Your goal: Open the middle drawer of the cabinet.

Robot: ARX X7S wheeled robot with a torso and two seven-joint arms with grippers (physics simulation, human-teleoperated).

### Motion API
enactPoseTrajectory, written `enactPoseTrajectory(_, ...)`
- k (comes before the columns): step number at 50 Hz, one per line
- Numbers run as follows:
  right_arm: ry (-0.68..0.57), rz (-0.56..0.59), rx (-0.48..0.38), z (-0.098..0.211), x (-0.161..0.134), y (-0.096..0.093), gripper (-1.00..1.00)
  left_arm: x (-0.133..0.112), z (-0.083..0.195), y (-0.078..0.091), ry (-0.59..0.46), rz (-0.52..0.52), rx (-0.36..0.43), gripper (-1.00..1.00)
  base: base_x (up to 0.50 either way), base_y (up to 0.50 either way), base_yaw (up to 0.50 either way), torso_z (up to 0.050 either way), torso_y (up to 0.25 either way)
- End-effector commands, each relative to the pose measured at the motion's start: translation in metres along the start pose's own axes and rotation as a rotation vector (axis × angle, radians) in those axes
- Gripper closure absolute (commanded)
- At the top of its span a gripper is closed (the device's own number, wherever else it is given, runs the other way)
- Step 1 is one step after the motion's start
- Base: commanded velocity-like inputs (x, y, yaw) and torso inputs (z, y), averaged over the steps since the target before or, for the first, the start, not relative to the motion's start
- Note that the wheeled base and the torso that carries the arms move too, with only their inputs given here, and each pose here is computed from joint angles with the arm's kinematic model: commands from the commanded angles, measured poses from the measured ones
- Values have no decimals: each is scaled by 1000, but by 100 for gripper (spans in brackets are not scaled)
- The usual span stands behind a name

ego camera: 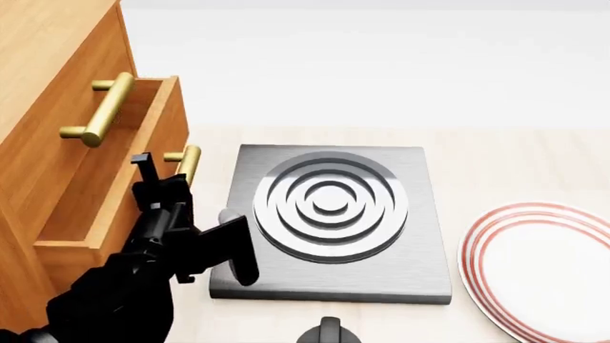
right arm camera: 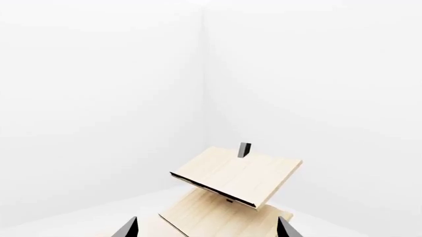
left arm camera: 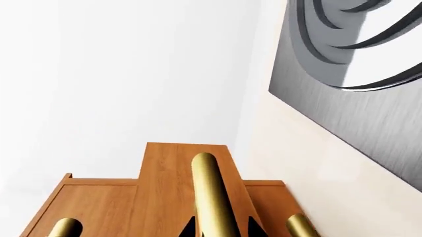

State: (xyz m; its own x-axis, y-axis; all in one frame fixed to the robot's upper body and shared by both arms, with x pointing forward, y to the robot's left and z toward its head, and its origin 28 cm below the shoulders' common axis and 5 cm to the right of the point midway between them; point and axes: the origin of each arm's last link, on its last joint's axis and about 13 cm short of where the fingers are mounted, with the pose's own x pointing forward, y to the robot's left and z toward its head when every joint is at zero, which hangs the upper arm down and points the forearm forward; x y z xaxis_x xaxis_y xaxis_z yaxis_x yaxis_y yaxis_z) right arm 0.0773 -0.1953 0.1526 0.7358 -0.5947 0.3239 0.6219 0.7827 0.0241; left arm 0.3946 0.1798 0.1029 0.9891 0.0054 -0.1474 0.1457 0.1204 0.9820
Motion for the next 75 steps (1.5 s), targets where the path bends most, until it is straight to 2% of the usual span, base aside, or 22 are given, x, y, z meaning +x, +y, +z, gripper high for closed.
enactPoseTrajectory(1, 1, -2, 0, 0, 0, -1, -100, -2, 22, 4, -89, 84, 45, 100, -16, 0, 0, 0, 0)
enactPoseTrajectory(31, 1, -3, 5, 0, 0, -1, -100, -8, 35, 1, -141, 90, 64, 100, -8, 0, 0, 1, 3)
enactPoseTrajectory(48, 2, -6, 8, -1, 0, -2, -100, -11, 40, -1, -165, 96, 116, 100, -7, 0, 0, 1, 4)
enactPoseTrajectory(75, 4, -3, 9, -1, 0, -1, -100, -14, 51, 4, -197, 102, 105, 100, -8, 0, 0, 1, 3)
